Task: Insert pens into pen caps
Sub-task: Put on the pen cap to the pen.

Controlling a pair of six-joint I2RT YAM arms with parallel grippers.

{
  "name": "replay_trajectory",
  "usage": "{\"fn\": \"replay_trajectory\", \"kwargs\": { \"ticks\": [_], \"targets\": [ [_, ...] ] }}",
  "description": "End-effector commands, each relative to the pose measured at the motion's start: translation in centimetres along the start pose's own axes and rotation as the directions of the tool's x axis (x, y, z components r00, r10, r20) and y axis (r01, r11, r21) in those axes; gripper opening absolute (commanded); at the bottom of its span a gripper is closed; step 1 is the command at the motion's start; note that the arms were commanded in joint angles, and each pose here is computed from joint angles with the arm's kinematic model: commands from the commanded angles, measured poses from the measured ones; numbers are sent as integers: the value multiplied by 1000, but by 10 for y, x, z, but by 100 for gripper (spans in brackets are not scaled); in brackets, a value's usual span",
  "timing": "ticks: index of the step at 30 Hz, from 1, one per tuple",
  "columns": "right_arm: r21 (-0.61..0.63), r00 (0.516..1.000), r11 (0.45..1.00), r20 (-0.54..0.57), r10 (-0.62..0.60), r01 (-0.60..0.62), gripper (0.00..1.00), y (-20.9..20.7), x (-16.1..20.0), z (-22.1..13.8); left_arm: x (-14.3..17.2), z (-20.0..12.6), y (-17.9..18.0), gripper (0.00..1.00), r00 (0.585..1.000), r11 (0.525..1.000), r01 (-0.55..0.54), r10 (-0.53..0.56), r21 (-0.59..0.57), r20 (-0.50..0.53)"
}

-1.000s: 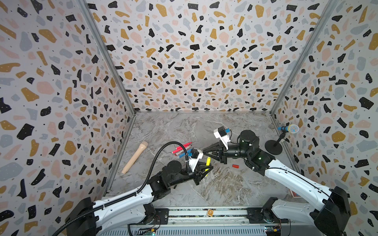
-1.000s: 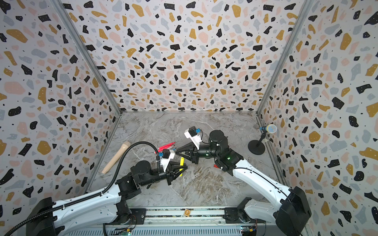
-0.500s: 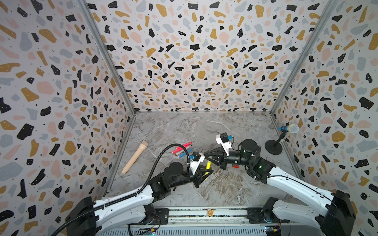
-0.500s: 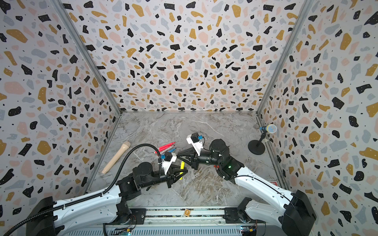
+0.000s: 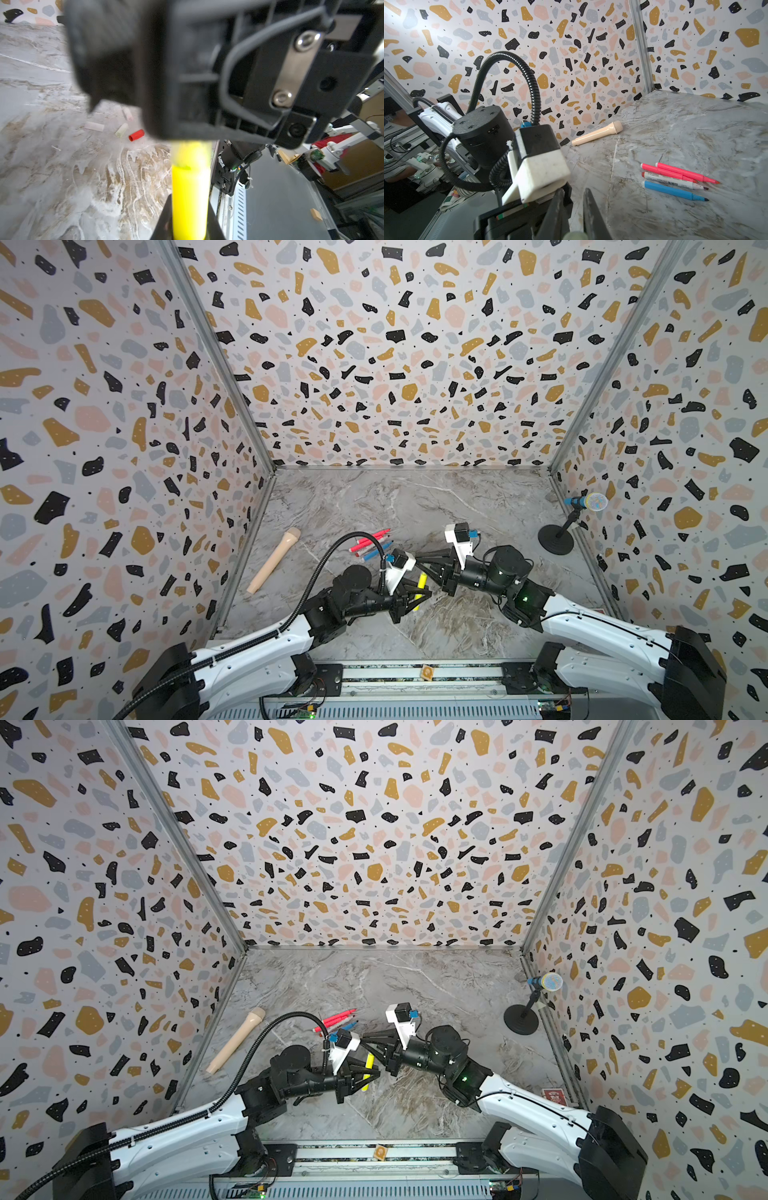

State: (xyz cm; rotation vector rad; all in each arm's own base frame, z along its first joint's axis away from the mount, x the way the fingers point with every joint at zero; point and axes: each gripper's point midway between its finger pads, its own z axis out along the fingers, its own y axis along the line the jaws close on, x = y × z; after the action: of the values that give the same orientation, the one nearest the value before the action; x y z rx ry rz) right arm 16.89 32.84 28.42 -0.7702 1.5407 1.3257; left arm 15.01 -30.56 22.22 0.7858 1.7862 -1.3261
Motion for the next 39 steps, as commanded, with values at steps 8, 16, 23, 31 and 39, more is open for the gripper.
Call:
{"fn": "replay_trajectory", "kwargs": {
  "ticks": [8,16,23,31,39],
  "targets": [
    [-185,883,961,-458,100,-205,0,41,146,-29,-177,-63,-49,0,808,988,-139,71,72,585],
    [-236,870,944,-484,91,-230,0,57,163,-35,-183,-69,-46,0,785,987,-130,46,91,618],
    [-188,864,950,-486,132,-250,0,53,174,-37,-192,-80,-44,0,750,990,-120,41,74,660],
    [-157,850,953,-505,147,-258,0,54,190,-41,-200,-88,-43,0,722,991,-112,30,74,692],
    [-164,854,957,-504,126,-238,0,57,182,-39,-195,-79,-40,0,750,990,-122,44,73,659]
  ]
}}
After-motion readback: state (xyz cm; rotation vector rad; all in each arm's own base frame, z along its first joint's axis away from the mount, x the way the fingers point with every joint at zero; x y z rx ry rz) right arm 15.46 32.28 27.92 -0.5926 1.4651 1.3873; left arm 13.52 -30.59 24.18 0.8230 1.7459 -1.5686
